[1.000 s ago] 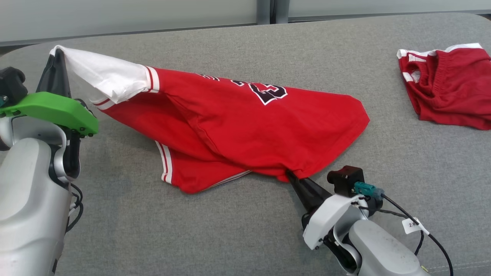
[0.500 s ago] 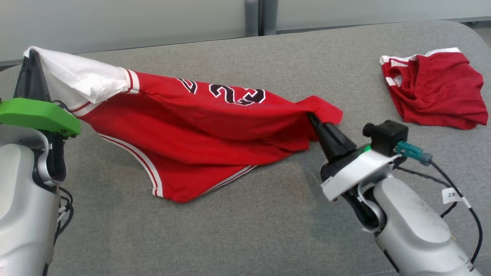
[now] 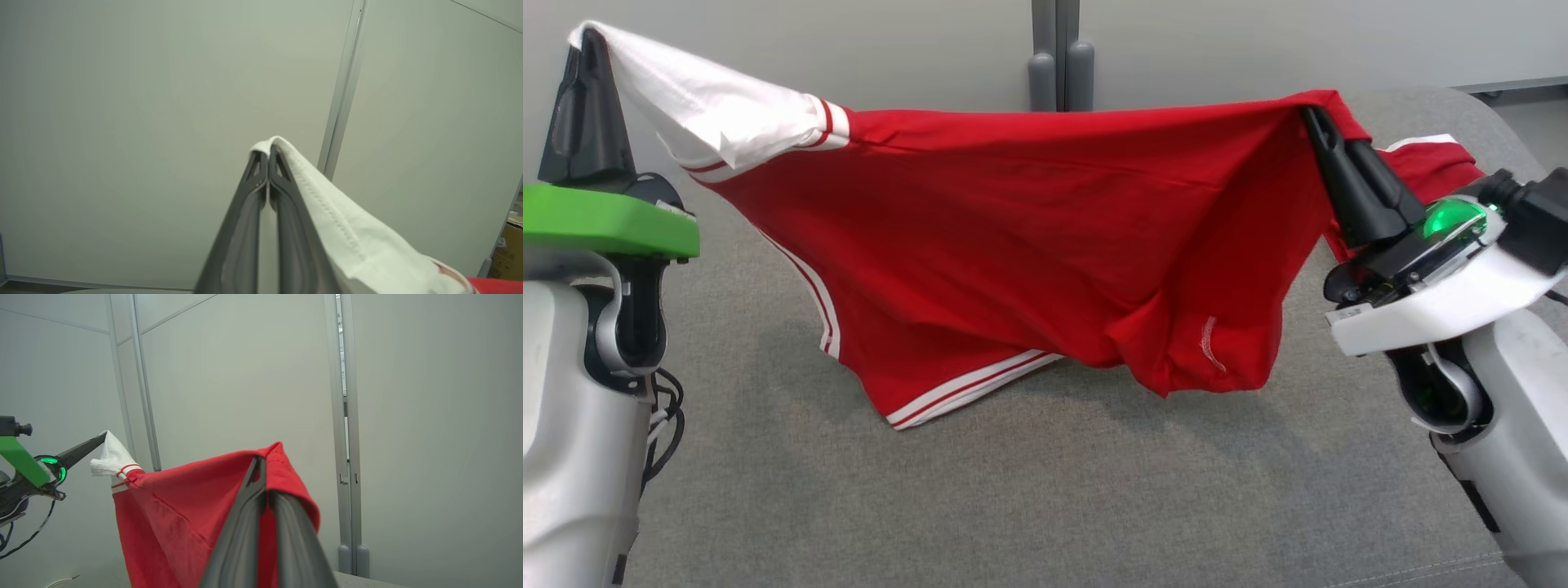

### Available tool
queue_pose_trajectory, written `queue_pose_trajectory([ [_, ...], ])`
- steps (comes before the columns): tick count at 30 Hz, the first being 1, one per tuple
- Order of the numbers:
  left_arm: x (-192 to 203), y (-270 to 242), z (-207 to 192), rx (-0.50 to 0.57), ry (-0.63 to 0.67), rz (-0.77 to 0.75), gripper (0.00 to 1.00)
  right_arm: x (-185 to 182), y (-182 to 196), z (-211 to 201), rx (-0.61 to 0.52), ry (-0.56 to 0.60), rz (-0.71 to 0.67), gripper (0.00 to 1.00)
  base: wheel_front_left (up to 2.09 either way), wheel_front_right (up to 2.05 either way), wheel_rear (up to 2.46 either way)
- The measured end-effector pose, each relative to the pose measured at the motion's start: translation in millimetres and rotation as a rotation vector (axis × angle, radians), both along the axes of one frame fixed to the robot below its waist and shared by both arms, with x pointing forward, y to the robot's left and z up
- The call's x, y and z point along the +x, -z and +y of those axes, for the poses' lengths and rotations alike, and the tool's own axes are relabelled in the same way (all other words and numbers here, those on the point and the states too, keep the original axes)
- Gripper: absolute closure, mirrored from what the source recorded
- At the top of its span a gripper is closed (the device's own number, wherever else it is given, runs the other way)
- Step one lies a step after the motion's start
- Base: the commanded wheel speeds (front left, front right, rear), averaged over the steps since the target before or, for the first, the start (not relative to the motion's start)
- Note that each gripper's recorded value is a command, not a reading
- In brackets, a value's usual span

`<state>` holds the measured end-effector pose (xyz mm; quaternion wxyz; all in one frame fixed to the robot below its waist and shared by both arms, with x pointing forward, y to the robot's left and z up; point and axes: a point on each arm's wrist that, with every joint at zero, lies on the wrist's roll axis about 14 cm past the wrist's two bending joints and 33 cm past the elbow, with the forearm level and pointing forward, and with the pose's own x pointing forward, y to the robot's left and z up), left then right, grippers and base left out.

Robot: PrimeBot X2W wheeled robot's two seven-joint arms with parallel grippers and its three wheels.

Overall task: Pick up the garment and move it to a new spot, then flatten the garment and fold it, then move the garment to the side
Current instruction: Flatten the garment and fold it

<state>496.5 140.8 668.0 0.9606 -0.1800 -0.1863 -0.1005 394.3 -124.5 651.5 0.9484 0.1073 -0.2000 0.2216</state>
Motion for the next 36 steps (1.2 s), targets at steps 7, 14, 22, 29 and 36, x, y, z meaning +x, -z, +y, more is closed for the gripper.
queue_pose_trajectory([
  [7, -33.3, -73.3, -14.2, -0.03, 0.061, -0.226, 1.0, -29.1, -50.9, -15.5, -0.039, -0.021, -0.147, 1.0, 0.0, 0.0, 0.0],
  [14, -77.7, -133.7, -19.9, -0.045, 0.092, -0.449, 1.0, -49.4, -77.5, -44.4, -0.036, 0.014, -0.197, 1.0, 0.0, 0.0, 0.0],
  [22, -55.7, -24.8, -27.9, 0.02, 0.1, -0.09, 1.0, -33.5, 71.3, -36.8, 0.034, -0.056, 0.426, 1.0, 0.0, 0.0, 0.0],
  [29, -44.0, 87.5, -51.5, -0.029, 0.162, 0.289, 1.0, -40.3, 180.0, -2.4, 0.009, -0.157, 0.861, 1.0, 0.0, 0.0, 0.0],
  [36, -5.5, 117.9, -38.1, 0.056, 0.126, 0.384, 1.0, 40.0, 177.3, -0.4, -0.052, -0.097, 0.869, 0.77, 0.0, 0.0, 0.0],
])
